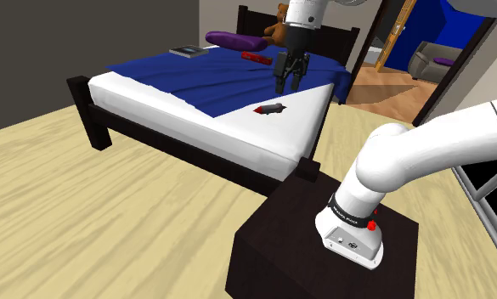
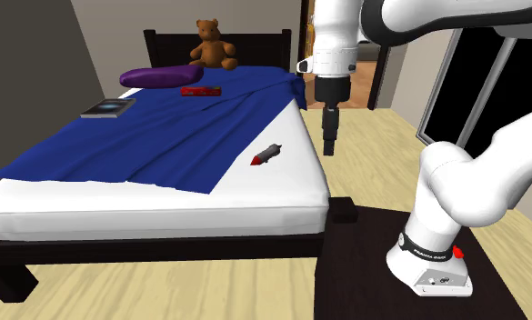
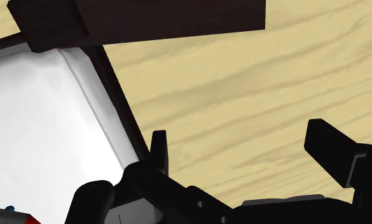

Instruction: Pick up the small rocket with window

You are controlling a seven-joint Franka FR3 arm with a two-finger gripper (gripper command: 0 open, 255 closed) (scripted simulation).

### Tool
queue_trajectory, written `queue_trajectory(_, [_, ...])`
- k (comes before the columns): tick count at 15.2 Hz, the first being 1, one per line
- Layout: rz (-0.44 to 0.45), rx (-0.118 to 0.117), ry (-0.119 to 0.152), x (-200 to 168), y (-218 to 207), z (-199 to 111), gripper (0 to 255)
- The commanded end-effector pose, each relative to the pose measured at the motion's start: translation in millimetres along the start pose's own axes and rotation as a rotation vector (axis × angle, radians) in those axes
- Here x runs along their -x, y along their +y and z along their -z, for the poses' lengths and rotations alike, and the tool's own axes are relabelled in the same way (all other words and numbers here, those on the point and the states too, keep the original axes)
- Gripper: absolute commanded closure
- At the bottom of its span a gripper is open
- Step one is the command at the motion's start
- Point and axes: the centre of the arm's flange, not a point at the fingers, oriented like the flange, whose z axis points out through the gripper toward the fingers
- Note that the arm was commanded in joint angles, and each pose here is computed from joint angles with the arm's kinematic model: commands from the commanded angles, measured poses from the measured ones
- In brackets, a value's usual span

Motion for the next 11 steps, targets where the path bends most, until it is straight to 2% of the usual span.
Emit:
queue_trajectory(1, [0.0,0.0,0.0,0.0,0.0,0.0,0])
queue_trajectory(11, [0.236,0.04,-0.026,-47.3,107.3,-49.7,0])
